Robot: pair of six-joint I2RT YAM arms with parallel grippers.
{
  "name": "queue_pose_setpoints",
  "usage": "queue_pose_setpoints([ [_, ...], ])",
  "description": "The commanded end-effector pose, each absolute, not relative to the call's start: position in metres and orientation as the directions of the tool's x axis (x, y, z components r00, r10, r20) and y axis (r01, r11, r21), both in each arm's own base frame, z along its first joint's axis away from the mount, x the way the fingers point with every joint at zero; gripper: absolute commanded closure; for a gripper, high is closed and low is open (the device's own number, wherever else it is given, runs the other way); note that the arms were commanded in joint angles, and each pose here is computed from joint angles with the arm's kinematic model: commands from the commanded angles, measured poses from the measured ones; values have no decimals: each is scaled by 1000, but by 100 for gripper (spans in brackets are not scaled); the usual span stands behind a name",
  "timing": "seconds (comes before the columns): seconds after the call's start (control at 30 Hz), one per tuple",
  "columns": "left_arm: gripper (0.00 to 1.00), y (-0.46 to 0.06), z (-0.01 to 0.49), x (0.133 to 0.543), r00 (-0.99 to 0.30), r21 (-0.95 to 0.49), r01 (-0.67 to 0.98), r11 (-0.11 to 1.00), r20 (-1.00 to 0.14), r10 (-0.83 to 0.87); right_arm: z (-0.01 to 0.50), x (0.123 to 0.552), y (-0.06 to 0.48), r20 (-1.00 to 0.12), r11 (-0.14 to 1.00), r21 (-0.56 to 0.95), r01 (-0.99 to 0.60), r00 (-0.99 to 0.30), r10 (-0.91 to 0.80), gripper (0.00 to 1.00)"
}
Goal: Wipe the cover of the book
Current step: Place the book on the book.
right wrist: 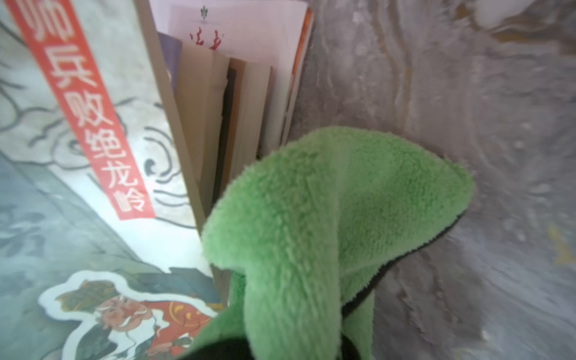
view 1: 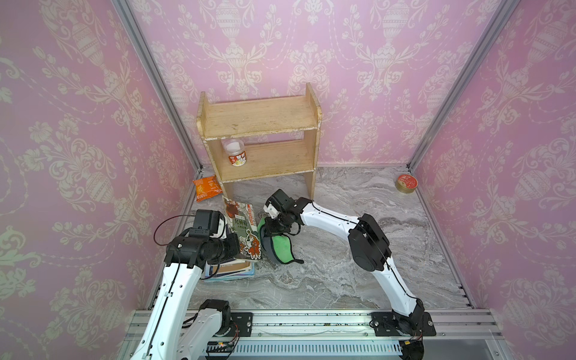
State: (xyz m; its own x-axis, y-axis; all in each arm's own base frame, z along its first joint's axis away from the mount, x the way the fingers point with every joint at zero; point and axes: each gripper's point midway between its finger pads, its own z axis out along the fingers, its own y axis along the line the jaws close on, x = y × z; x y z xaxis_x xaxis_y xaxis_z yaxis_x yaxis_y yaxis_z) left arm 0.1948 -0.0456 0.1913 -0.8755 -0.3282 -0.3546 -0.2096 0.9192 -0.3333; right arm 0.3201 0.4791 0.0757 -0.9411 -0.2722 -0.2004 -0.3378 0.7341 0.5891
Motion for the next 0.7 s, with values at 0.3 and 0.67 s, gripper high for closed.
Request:
queue_pose_setpoints([
  [0.3, 77, -34, 188, 199, -850, -294, -233, 927, -400, -341, 64, 296, 499, -138, 724, 588, -360, -927, -349, 100],
  [0.67, 18, -14, 215, 204, -762, -263, -279, 924, -525, -379, 70, 289, 506, -142, 712, 597, -369, -922, -359, 100],
])
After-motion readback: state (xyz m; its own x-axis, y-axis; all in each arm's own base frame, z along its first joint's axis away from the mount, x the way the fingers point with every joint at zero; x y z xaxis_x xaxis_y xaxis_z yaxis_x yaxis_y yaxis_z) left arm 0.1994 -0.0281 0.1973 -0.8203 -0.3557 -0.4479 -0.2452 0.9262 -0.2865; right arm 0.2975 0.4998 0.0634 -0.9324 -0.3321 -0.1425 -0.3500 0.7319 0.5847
